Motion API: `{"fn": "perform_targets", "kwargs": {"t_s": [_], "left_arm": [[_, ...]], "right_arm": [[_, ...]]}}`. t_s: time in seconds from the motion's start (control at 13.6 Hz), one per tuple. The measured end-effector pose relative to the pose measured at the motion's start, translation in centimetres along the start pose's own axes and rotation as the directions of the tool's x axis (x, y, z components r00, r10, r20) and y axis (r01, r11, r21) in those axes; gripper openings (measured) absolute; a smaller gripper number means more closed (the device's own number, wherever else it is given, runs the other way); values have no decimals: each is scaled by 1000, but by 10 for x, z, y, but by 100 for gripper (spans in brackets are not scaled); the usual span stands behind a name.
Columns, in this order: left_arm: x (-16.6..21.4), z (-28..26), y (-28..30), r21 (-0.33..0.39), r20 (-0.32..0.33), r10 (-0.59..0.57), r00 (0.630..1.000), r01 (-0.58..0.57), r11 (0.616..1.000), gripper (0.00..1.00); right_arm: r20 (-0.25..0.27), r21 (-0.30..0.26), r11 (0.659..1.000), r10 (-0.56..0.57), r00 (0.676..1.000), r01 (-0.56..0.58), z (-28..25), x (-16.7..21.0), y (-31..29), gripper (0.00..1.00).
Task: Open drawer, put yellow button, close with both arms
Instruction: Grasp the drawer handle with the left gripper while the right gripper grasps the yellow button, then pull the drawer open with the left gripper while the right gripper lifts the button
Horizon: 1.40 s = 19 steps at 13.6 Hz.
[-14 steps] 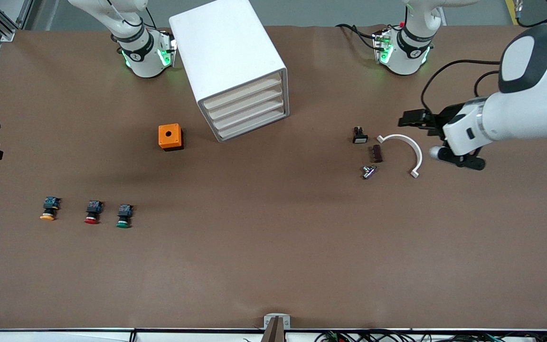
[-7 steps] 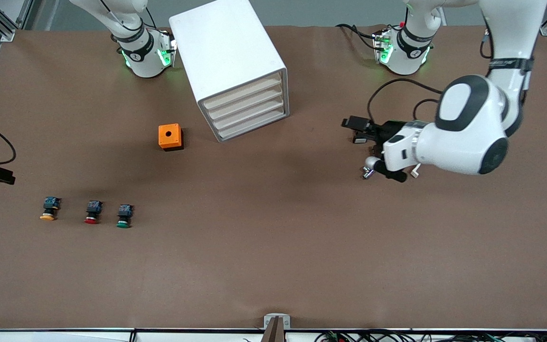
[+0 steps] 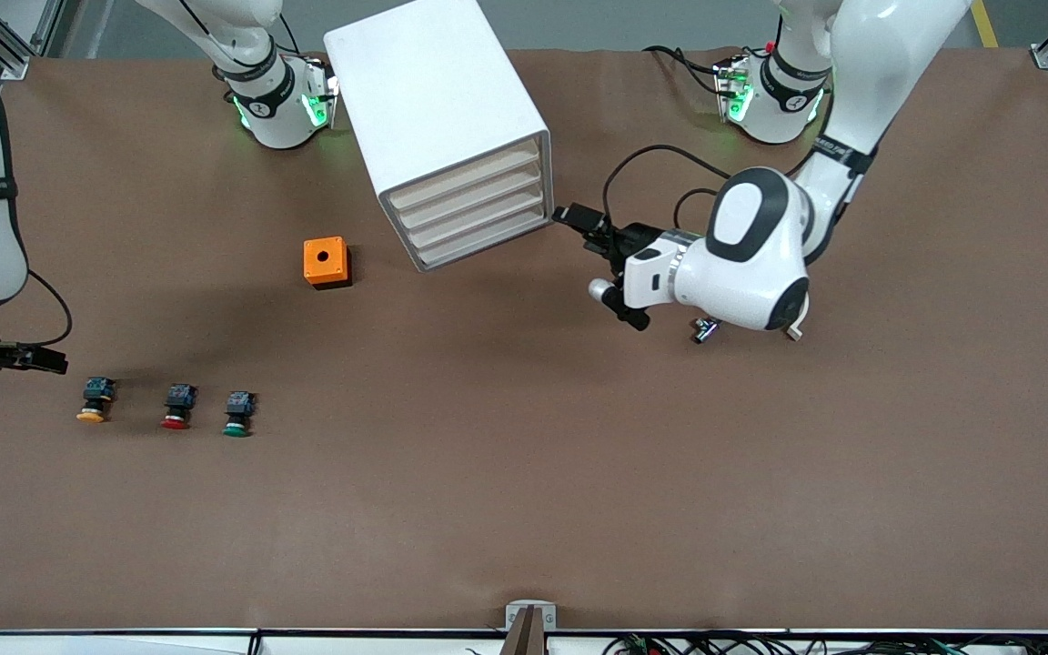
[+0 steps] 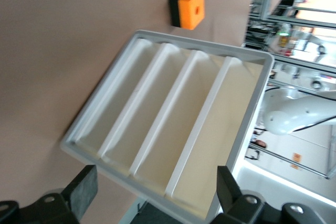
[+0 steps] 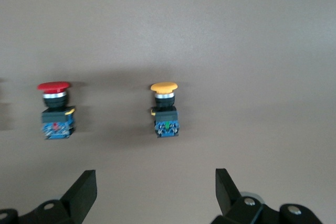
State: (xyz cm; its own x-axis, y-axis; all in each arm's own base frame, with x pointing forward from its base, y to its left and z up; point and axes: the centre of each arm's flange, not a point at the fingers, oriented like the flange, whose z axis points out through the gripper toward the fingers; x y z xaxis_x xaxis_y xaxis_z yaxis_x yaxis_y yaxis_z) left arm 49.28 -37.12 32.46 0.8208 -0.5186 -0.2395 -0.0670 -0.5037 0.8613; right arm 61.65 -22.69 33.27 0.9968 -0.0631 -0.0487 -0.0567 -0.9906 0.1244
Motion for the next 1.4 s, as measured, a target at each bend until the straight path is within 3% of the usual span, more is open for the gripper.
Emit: {"fn": "perform_targets", "kwargs": {"t_s": [0.44, 0.66, 0.74, 0.88, 1.03, 1.4], "left_arm": [[-8, 75, -1, -153, -48, 115, 992, -121, 981, 100], [-7, 89, -7, -198, -67, 167, 984, -177, 964, 90], [-6, 95, -11, -209, -73, 182, 981, -193, 959, 90], [-6, 106, -21, -227, -87, 202, 976, -217, 950, 75], [-6, 121, -23, -245, -96, 208, 973, -225, 943, 70], [-12, 155, -15, -277, -129, 219, 967, -247, 929, 67]], "right_arm": [[19, 10, 999, -33, 999, 33, 62, -12, -3, 100], [1, 4, 991, -135, 991, 135, 91, -8, -8, 100], [-8, 4, 990, -141, 990, 141, 101, -6, -8, 100], [-29, 1, 990, -142, 989, 142, 117, -4, -6, 100], [-40, -4, 991, -137, 990, 137, 128, -3, -1, 100], [-48, 9, 995, -101, 994, 102, 140, 1, 11, 100]]}}
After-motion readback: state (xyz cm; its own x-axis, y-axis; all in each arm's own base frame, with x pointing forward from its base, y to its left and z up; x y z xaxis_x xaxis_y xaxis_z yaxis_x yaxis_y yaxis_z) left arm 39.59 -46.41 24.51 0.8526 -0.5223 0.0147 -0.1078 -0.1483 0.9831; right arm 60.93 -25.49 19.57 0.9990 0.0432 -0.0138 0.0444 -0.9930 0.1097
